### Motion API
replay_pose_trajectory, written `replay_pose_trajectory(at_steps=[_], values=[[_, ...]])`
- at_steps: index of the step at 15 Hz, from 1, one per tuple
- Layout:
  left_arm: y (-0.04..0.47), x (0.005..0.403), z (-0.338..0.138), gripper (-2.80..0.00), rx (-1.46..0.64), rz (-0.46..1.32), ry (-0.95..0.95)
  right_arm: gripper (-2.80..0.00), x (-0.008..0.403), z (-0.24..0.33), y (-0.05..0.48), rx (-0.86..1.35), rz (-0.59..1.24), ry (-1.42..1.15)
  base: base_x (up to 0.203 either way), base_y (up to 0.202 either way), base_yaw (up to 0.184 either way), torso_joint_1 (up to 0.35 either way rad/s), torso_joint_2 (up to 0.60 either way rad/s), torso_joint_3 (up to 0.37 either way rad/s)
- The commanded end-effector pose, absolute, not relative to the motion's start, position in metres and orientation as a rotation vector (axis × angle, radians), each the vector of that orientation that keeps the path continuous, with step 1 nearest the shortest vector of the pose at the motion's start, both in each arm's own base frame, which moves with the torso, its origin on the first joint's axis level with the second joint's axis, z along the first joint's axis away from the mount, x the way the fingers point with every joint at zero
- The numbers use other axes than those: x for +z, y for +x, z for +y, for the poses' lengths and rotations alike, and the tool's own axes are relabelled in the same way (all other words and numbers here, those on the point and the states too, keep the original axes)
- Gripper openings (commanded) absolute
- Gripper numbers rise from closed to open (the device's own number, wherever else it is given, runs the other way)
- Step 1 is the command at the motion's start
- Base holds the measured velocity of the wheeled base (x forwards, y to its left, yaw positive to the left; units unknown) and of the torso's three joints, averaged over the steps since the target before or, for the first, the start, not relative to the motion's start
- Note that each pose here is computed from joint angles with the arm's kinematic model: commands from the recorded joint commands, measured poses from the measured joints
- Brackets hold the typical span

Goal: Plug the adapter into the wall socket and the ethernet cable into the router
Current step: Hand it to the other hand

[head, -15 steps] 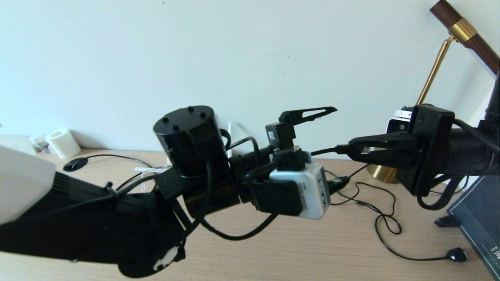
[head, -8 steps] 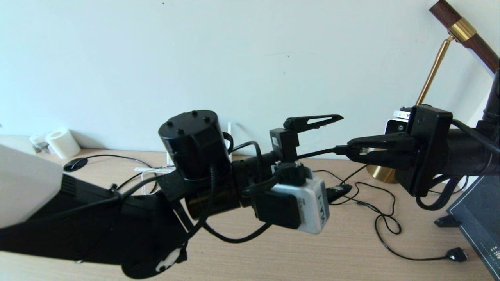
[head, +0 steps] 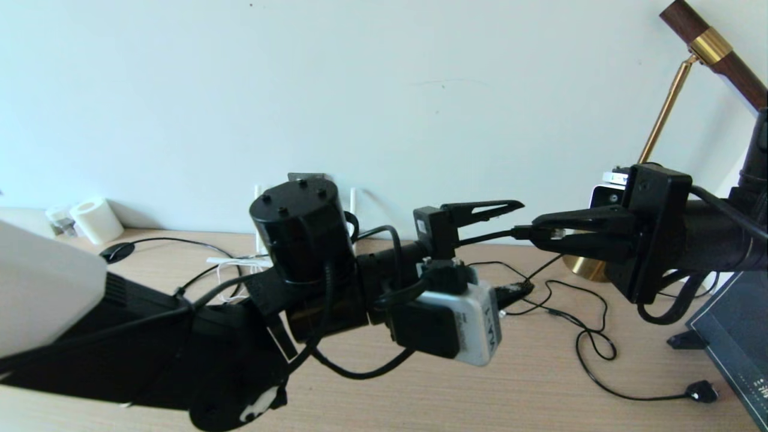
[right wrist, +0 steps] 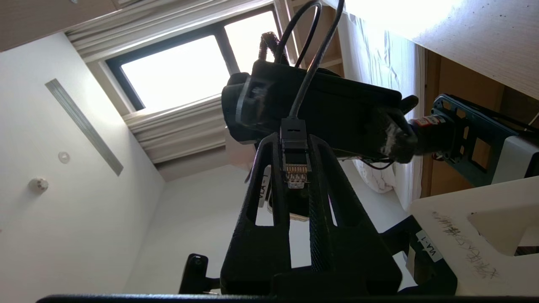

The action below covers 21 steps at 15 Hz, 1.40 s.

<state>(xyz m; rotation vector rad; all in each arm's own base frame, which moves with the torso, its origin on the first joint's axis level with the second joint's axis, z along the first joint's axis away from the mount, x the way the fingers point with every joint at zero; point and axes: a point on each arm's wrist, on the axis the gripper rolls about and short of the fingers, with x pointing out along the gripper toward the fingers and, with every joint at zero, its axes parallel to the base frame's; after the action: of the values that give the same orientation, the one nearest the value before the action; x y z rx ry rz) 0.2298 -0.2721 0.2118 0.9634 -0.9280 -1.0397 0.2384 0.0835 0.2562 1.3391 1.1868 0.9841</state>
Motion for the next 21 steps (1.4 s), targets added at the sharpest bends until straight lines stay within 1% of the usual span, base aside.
replay_pose_trajectory(at_steps=[1,13,14,19,21], values=[[0.228,0.211,-0.271,-2.80,-1.040,-0.933,0.968,-2.80,0.256,0.084,0.238,0.987,1.197,1.343,0.000,0.000,0.000,0.000,0.00,0.000],[0.227,0.213,-0.270,-2.80,-1.035,-0.937,0.965,-2.80,0.256,0.086,0.237,0.994,1.206,1.339,0.000,0.000,0.000,0.000,0.00,0.000],[0.227,0.214,-0.269,-2.80,-1.035,-0.938,0.965,0.00,0.257,0.086,0.237,0.995,1.205,1.338,0.000,0.000,0.000,0.000,0.00,0.000],[0.228,0.217,-0.260,-2.80,-1.015,-0.930,0.970,0.00,0.254,0.086,0.237,0.987,1.207,1.340,0.000,0.000,0.000,0.000,0.00,0.000],[0.226,0.228,-0.250,-2.80,-0.981,-0.936,0.962,0.00,0.252,0.084,0.232,1.003,1.166,1.298,0.000,0.000,0.000,0.000,0.00,0.000]])
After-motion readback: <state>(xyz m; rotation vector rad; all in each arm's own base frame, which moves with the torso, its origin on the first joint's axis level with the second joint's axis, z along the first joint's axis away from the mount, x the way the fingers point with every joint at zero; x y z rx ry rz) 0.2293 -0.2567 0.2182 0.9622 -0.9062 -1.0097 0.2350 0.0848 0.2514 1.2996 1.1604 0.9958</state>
